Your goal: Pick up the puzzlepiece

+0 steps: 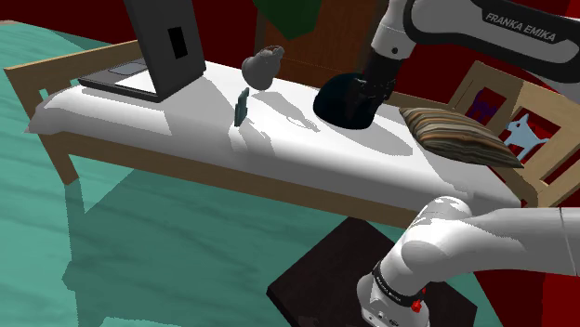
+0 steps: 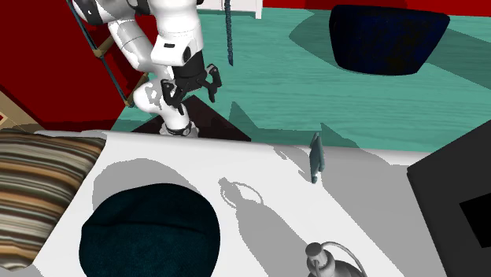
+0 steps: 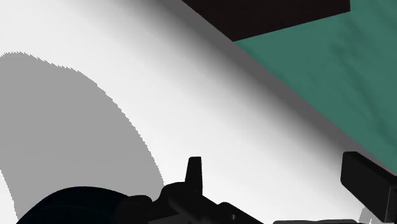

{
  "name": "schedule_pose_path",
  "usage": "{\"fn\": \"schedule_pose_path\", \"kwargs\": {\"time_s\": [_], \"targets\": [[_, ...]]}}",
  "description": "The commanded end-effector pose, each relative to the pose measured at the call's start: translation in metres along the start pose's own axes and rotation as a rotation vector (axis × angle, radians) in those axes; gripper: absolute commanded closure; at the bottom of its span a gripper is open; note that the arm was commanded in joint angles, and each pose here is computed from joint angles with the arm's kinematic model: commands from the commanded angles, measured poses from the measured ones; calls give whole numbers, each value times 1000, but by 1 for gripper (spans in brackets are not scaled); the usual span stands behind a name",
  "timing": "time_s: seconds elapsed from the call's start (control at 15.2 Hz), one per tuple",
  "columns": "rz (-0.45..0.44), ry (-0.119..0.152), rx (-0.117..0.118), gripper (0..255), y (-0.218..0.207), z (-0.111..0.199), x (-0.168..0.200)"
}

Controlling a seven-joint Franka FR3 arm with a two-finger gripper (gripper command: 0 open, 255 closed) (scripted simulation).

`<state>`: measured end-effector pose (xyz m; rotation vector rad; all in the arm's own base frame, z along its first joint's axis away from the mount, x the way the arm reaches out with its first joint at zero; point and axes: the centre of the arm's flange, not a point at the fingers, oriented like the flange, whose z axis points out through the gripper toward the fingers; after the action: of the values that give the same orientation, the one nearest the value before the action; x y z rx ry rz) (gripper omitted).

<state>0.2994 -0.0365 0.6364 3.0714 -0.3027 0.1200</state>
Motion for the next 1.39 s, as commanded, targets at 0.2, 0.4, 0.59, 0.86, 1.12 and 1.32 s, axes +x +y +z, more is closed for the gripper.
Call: {"fn": "schedule_pose_path", "kwargs": {"time_s": [0.2,0.4,0.59,0.86,1.12,1.32], "targets": [[75,-7,4,0,-33,4,21],[150,-14,9,0,-65,8,45],[226,-21,13,0,-94,12,70],[326,-30,19,0,-131,17,108],[426,-39,25,0,-163,23,149],[502,-46,29,0,-185,27,182]]}}
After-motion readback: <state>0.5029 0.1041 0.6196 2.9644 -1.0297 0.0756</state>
